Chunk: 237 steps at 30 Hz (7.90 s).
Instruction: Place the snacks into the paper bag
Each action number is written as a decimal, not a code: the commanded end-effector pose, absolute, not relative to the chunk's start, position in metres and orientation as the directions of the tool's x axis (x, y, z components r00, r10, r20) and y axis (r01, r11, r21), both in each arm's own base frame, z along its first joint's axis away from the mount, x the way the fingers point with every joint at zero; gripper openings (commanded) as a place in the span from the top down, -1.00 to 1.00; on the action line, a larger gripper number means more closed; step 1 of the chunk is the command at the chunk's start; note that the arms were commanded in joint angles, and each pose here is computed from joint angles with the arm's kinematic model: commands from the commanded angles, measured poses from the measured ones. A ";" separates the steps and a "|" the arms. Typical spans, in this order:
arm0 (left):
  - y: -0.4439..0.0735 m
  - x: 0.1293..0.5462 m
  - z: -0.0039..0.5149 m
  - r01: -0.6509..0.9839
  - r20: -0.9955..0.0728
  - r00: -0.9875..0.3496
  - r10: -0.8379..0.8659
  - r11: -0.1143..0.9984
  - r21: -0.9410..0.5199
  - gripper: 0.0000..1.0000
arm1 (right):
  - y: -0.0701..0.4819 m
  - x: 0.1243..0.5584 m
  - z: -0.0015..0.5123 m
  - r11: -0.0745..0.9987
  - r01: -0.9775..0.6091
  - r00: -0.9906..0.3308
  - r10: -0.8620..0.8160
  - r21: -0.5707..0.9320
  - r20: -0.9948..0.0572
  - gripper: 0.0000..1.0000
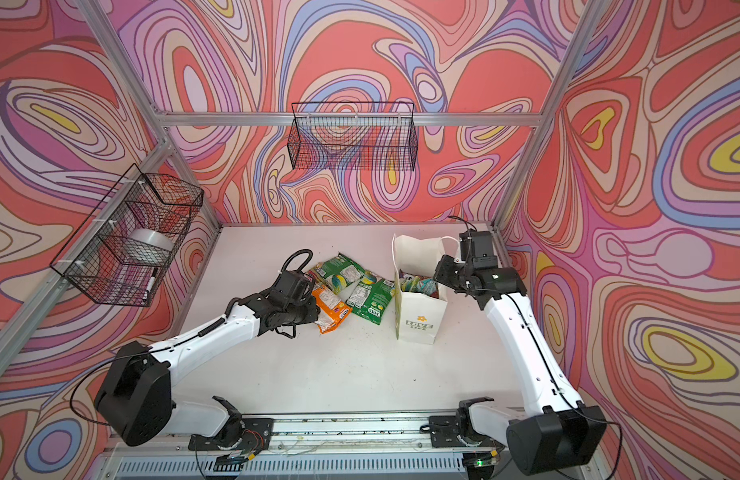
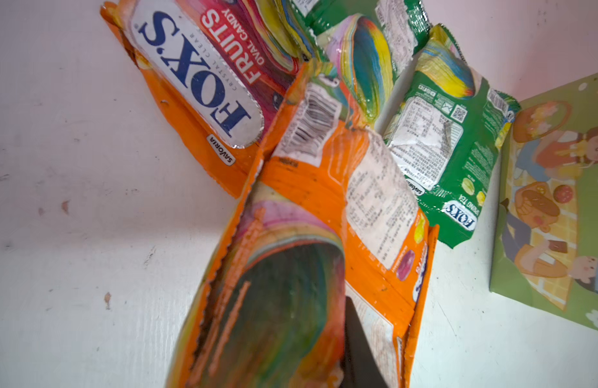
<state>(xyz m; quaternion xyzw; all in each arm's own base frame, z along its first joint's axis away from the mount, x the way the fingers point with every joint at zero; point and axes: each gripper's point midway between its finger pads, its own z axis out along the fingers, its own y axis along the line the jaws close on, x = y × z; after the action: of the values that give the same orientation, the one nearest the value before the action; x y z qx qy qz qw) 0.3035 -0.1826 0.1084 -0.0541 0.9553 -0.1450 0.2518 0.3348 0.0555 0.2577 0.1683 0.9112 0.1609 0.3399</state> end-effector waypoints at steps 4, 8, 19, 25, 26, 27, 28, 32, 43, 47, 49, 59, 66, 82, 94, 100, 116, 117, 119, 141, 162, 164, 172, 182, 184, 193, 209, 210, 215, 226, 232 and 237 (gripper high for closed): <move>-0.170 0.304 0.123 -0.053 -0.485 -0.858 -0.172 0.967 -0.249 1.00 | 0.059 0.335 0.271 0.890 0.163 -0.689 0.412 0.426 -0.597 1.00; -0.173 0.302 0.146 -0.031 -0.508 -0.842 -0.181 0.957 -0.290 1.00 | 0.058 0.334 0.273 0.891 0.161 -0.684 0.411 0.425 -0.603 1.00; -0.160 0.284 0.254 0.074 -0.648 -0.738 -0.187 0.933 -0.353 1.00 | 0.059 0.337 0.278 0.891 0.150 -0.675 0.410 0.430 -0.614 1.00; -0.167 0.271 0.310 0.151 -0.681 -0.707 -0.191 0.900 -0.409 0.99 | 0.060 0.338 0.278 0.891 0.146 -0.675 0.407 0.429 -0.615 1.00; -0.170 0.269 0.319 0.169 -0.690 -0.699 -0.186 0.895 -0.413 0.99 | 0.060 0.338 0.278 0.892 0.145 -0.676 0.405 0.429 -0.615 1.00; -0.172 0.269 0.327 0.182 -0.699 -0.691 -0.184 0.892 -0.414 0.99 | 0.060 0.338 0.278 0.892 0.146 -0.677 0.406 0.428 -0.615 1.00; -0.177 0.268 0.336 0.204 -0.708 -0.684 -0.177 0.885 -0.418 0.99 | 0.060 0.339 0.278 0.892 0.147 -0.677 0.406 0.427 -0.614 1.00; -0.203 0.267 0.368 0.287 -0.743 -0.654 -0.144 0.861 -0.420 0.99 | 0.060 0.341 0.278 0.891 0.144 -0.676 0.406 0.431 -0.615 1.00; -0.324 0.259 0.451 0.561 -0.847 -0.531 -0.027 0.737 -0.376 0.99 | 0.063 0.341 0.280 0.885 0.138 -0.680 0.411 0.444 -0.608 1.00; -0.375 0.255 0.457 0.634 -0.871 -0.488 0.048 0.705 -0.316 0.99 | 0.064 0.339 0.280 0.883 0.135 -0.681 0.413 0.450 -0.605 1.00; -0.394 0.260 0.450 0.640 -0.869 -0.489 0.074 0.708 -0.300 0.99 | 0.064 0.337 0.278 0.881 0.137 -0.684 0.415 0.453 -0.600 1.00; -0.434 0.309 0.381 0.536 -0.842 -0.512 0.167 0.828 -0.162 0.99 | 0.063 0.330 0.281 0.884 0.134 -0.678 0.412 0.449 -0.609 1.00; -0.422 0.317 0.356 0.473 -0.830 -0.510 0.226 0.879 -0.051 1.00 | 0.061 0.329 0.282 0.886 0.134 -0.673 0.410 0.444 -0.616 1.00; -0.414 0.335 0.352 0.418 -0.844 -0.453 0.288 0.905 0.085 0.99 | 0.060 0.326 0.282 0.889 0.134 -0.672 0.406 0.438 -0.619 1.00; -0.419 0.353 0.352 0.375 -0.853 -0.395 0.341 0.907 0.189 0.98 | 0.058 0.321 0.285 0.893 0.135 -0.667 0.402 0.429 -0.627 1.00; -0.424 0.352 0.353 0.399 -0.855 -0.389 0.344 0.899 0.181 0.98 | 0.058 0.323 0.283 0.893 0.137 -0.668 0.403 0.429 -0.625 1.00; -0.471 0.330 0.329 0.539 -0.839 -0.422 0.343 0.839 0.072 0.96 | 0.060 0.325 0.285 0.888 0.130 -0.671 0.406 0.440 -0.621 1.00; -0.472 0.330 0.325 0.541 -0.835 -0.424 0.349 0.838 0.075 0.96 | 0.060 0.325 0.286 0.889 0.129 -0.670 0.405 0.440 -0.622 1.00; -0.475 0.330 0.319 0.547 -0.828 -0.429 0.361 0.833 0.080 0.95 | 0.061 0.325 0.286 0.889 0.129 -0.671 0.405 0.440 -0.621 1.00; -0.481 0.283 0.387 0.696 -0.860 -0.448 0.244 0.699 -0.165 -0.47 | 0.058 0.327 0.287 0.892 0.139 -0.664 0.406 0.430 -0.627 1.00; -0.346 0.227 0.466 0.730 -0.934 -0.357 0.031 0.633 -0.258 -1.00 | 0.055 0.326 0.288 0.898 0.145 -0.662 0.401 0.416 -0.634 1.00; -0.323 0.235 0.448 0.690 -0.921 -0.389 0.013 0.666 -0.282 -1.00 | 0.054 0.326 0.288 0.899 0.148 -0.659 0.401 0.413 -0.636 1.00; -0.258 0.256 0.325 0.481 -0.801 -0.591 0.093 0.838 -0.258 -1.00 | 0.054 0.328 0.289 0.897 0.137 -0.642 0.403 0.419 -0.652 1.00; -0.265 0.267 0.193 0.421 -0.570 -0.791 0.224 0.875 -0.239 -1.00 | 0.058 0.331 0.284 0.895 0.123 -0.650 0.399 0.430 -0.646 1.00; -0.275 0.273 0.173 0.429 -0.526 -0.810 0.259 0.873 -0.232 -1.00 | 0.059 0.329 0.284 0.894 0.119 -0.648 0.399 0.432 -0.648 1.00; -0.320 0.318 0.102 0.463 -0.376 -0.842 0.388 0.877 -0.132 -1.00 | 0.061 0.323 0.285 0.888 0.102 -0.643 0.403 0.448 -0.652 1.00; -0.346 0.396 0.058 0.482 -0.335 -0.816 0.472 0.874 0.058 -1.00 | 0.061 0.320 0.289 0.885 0.104 -0.639 0.409 0.453 -0.652 1.00; -0.346 0.399 0.056 0.478 -0.335 -0.818 0.468 0.877 0.058 -1.00 | 0.060 0.321 0.288 0.886 0.106 -0.640 0.409 0.452 -0.651 1.00; -0.346 0.401 0.040 0.476 -0.301 -0.835 0.461 0.879 0.024 -1.00 | 0.061 0.323 0.290 0.885 0.102 -0.637 0.409 0.455 -0.653 1.00; -0.332 0.393 0.008 0.440 -0.206 -0.883 0.422 0.896 -0.050 -1.00 | 0.062 0.323 0.289 0.878 0.106 -0.638 0.420 0.467 -0.645 1.00; -0.332 0.384 0.005 0.423 -0.193 -0.896 0.400 0.901 -0.098 -0.86 | 0.063 0.322 0.290 0.874 0.103 -0.638 0.425 0.476 -0.642 1.00; -0.328 0.382 0.003 0.396 -0.195 -0.908 0.370 0.911 -0.118 -0.60 | 0.065 0.322 0.290 0.870 0.101 -0.640 0.428 0.482 -0.639 1.00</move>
<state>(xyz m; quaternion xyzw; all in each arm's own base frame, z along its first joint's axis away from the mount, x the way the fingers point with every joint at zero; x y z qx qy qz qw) 0.4052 -0.3470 0.0332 0.2096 0.9623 -0.0958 0.1443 0.3197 0.0589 0.2794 0.1563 0.8915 0.1878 0.3816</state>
